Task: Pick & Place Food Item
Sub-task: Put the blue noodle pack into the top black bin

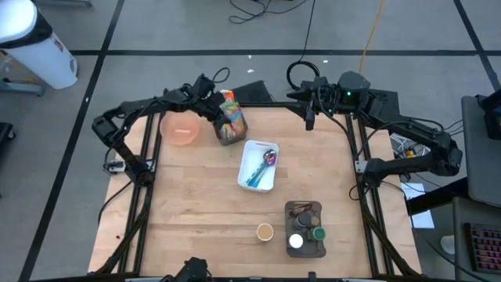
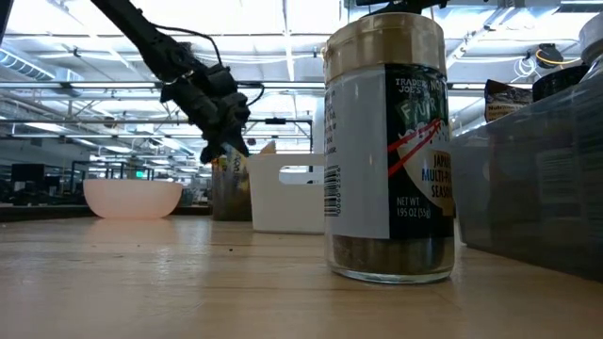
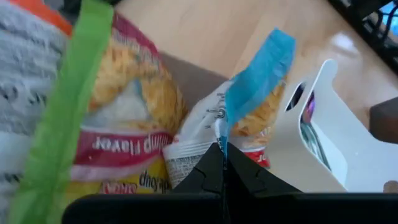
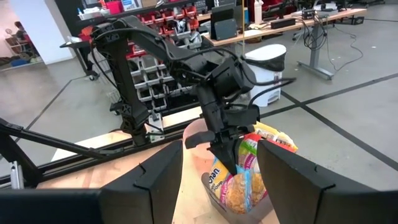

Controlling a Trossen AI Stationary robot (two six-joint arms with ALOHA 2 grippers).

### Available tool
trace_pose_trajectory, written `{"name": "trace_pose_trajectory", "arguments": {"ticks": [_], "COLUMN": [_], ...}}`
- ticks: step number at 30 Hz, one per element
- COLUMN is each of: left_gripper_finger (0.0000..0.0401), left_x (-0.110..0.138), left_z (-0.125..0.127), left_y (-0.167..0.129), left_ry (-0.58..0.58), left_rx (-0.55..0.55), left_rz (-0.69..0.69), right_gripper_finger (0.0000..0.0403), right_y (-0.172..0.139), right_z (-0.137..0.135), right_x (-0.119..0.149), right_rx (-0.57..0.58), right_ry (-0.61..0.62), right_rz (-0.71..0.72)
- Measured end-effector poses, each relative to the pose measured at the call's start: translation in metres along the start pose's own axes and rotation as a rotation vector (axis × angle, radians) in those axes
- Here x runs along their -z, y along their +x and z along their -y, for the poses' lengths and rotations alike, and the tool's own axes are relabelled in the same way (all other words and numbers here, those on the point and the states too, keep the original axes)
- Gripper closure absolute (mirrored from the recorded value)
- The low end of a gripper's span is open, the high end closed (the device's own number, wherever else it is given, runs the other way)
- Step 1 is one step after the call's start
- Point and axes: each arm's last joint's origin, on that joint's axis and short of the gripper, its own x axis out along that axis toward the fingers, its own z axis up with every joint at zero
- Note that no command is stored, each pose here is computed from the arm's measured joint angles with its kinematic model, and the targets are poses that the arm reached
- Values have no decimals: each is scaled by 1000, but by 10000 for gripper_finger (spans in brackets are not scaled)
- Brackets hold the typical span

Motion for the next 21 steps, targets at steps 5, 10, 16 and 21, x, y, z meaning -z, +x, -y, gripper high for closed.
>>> {"name": "trace_pose_trajectory", "arguments": {"ticks": [5,10,16,21], "left_gripper_finger": [400,394,354,307], "left_x": [2,2,2,-1], "left_z": [-1,-3,-2,-1], "left_y": [1,1,1,-1], "left_ry": [-11,-35,-73,-86], "left_rx": [-27,-43,-35,-23], "left_rz": [-5,1,2,9], "right_gripper_finger": [204,204,204,204], "right_y": [0,0,0,0], "right_z": [0,0,0,0], "right_x": [0,-1,-1,-1], "right_rx": [-1,-1,-2,-3], "right_ry": [-1,5,5,5], "right_rz": [4,6,6,6]}}
